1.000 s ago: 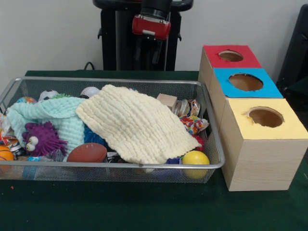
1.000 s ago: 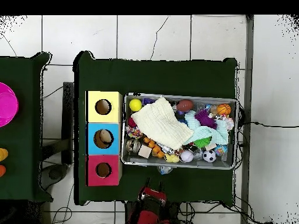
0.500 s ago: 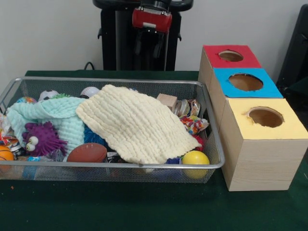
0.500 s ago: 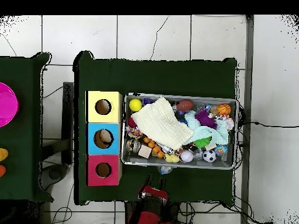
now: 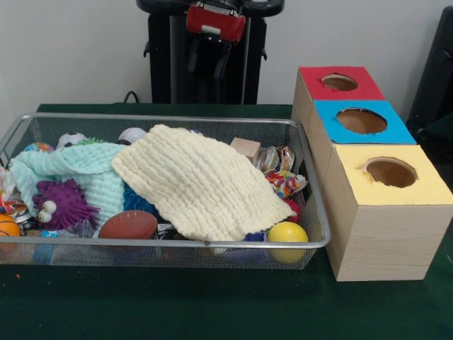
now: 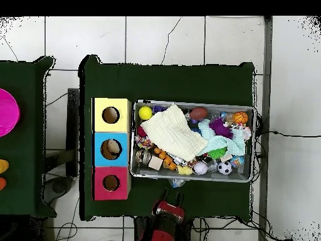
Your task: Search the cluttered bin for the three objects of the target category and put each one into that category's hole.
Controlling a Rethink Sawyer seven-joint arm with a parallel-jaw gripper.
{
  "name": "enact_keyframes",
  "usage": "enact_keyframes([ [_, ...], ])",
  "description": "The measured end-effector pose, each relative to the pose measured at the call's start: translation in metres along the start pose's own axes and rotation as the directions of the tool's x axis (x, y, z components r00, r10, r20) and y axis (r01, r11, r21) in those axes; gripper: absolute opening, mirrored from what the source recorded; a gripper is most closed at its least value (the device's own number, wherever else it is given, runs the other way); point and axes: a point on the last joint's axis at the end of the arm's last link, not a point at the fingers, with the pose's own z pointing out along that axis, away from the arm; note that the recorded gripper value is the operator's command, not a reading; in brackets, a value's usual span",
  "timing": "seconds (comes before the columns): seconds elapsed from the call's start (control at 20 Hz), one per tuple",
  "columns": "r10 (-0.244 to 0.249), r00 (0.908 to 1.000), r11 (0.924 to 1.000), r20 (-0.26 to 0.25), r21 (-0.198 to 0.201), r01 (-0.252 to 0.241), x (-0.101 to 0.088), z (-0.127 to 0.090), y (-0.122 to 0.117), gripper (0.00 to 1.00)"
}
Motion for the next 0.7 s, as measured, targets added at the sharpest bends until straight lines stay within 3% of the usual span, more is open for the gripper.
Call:
enact_keyframes([
  [0.45,0.005,0.9949,0.9999,0.101,0.014,-0.007,0.015,0.015,-0.005,1.0],
  [0.7,-0.016,0.996,0.9998,0.088,0.016,0.014,0.029,0.019,-0.009,1.0],
])
